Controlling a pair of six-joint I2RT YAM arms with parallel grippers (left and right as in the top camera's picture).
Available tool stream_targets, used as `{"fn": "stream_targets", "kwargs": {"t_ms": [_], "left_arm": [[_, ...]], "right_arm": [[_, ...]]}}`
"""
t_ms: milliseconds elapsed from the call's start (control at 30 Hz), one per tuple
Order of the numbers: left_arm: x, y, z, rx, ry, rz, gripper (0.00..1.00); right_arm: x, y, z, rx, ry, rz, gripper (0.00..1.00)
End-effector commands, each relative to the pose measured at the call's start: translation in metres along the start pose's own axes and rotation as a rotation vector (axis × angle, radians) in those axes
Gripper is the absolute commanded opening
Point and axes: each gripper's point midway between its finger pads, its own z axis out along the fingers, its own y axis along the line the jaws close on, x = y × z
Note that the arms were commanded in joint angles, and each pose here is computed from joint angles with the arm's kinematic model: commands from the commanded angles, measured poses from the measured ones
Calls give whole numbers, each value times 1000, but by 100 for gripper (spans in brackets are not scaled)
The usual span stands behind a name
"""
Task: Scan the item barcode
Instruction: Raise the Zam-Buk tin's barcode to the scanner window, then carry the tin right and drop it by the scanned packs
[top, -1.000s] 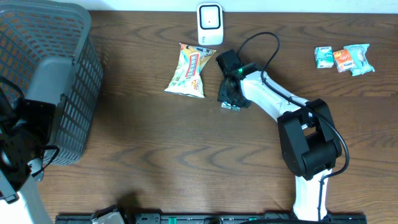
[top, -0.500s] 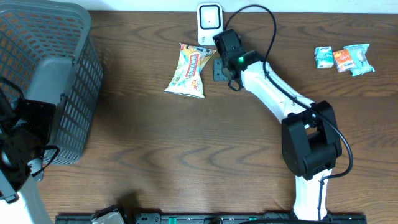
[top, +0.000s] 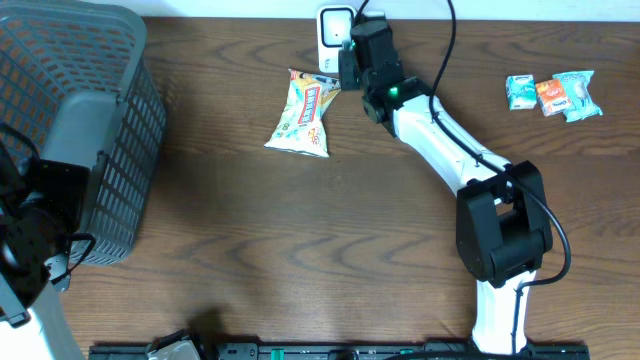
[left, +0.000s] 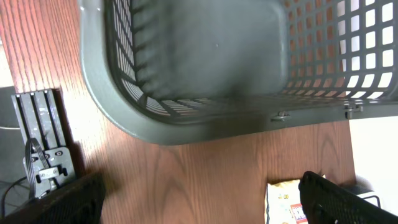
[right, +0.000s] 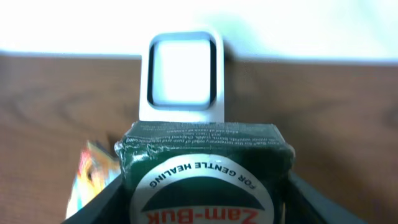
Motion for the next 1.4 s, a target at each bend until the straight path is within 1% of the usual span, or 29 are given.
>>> {"fn": "stream_targets", "kwargs": {"t_ms": [0, 133, 267, 400, 600, 700, 867, 1033, 1167, 1367], "left_arm": [[4, 10, -2, -40, 13, -4, 97], [4, 10, -2, -40, 13, -4, 98], [4, 10, -2, -40, 13, -4, 98], [4, 10, -2, -40, 13, -4, 98], [4, 10, -2, -40, 13, -4, 97], [4, 10, -2, -40, 13, -4, 98], [4, 10, -2, -40, 13, -4, 97], [4, 10, -2, -40, 13, -4, 98], [4, 10, -2, -40, 13, -4, 98], [4, 10, -2, -40, 13, -4, 98]], "right_arm": [[-30, -9, 0, 17, -96, 2, 51], [-46, 0, 19, -17, -141, -13, 53], [-62, 8, 42, -17, -172, -59, 54], [-74, 15, 66, -22, -205, -63, 54], [-74, 23, 97, -30, -294, -114, 55], [-72, 21, 104, -2, -327, -120, 54], [-73, 21, 104, 5, -333, -126, 54], [-85, 14, 98, 52, -348, -115, 54], [-103, 10, 85, 60, -333, -115, 57], [-134, -25, 54, 110, -268, -81, 57]]}}
